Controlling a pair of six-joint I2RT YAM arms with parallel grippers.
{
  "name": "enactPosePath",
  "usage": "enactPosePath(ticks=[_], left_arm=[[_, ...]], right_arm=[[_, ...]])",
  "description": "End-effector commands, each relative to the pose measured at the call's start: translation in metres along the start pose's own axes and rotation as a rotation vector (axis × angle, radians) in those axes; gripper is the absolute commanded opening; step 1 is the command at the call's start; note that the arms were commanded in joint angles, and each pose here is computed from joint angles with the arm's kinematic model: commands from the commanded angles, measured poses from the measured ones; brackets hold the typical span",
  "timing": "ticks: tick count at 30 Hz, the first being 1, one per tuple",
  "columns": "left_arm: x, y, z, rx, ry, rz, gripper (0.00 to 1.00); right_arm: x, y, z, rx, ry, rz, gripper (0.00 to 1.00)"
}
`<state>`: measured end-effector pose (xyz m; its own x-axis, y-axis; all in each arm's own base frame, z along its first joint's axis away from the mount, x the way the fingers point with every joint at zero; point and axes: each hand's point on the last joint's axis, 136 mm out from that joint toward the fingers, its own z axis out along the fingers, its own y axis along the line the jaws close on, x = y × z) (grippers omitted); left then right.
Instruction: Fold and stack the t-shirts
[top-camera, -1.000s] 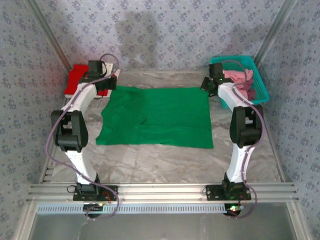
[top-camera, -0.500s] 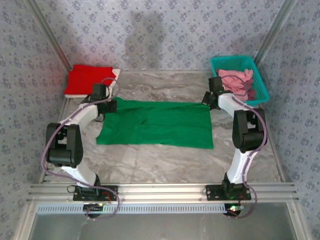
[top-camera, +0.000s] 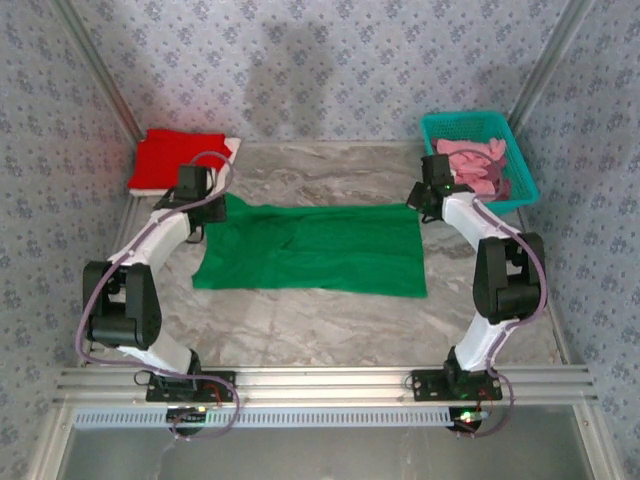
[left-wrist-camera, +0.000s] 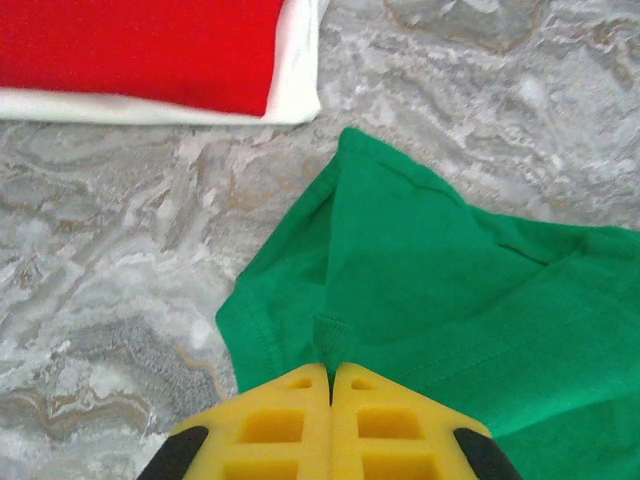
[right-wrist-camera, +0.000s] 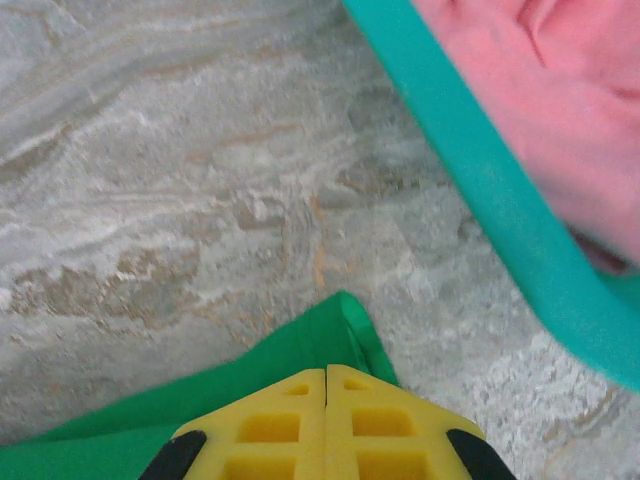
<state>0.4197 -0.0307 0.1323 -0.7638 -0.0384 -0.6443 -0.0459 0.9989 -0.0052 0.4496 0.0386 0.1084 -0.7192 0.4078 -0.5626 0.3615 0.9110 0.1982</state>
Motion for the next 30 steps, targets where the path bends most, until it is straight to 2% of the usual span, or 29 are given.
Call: enactPosePath(ticks=[1,9,22,27,28,29,30], left_arm=[[0.019,0.013,0.001,-0.06,0.036,-0.038,0.0],[0.042,0.018,0.013,-0.084,0.093,-0.045,0.0],[0.039,0.014,-0.009,-0.056,0.075,-0.058,0.0],[0.05,0.015,-0.005,-0.057,0.102,-0.059,0.0],[0.055,0.015,-0.003,-0.055,0.116,-0.063,0.0],[0.059,0.014,-0.001,-0.057,0.126,-0.065,0.1],[0.063,0.016,0.001,-0.07,0.139,-0.072,0.29]], right_arm=[[0.034,-0.017,0.003,0.061,0.061,0.012,0.0],[0.069,-0.037,0.019,0.129,0.147,0.024,0.0],[0.064,-0.046,-0.006,0.128,0.124,0.037,0.0],[0.069,-0.049,-0.008,0.132,0.126,0.032,0.0],[0.072,-0.05,-0.006,0.13,0.132,0.034,0.05],[0.076,-0.05,-0.005,0.127,0.142,0.037,0.11],[0.08,-0.051,-0.004,0.127,0.153,0.037,0.16]])
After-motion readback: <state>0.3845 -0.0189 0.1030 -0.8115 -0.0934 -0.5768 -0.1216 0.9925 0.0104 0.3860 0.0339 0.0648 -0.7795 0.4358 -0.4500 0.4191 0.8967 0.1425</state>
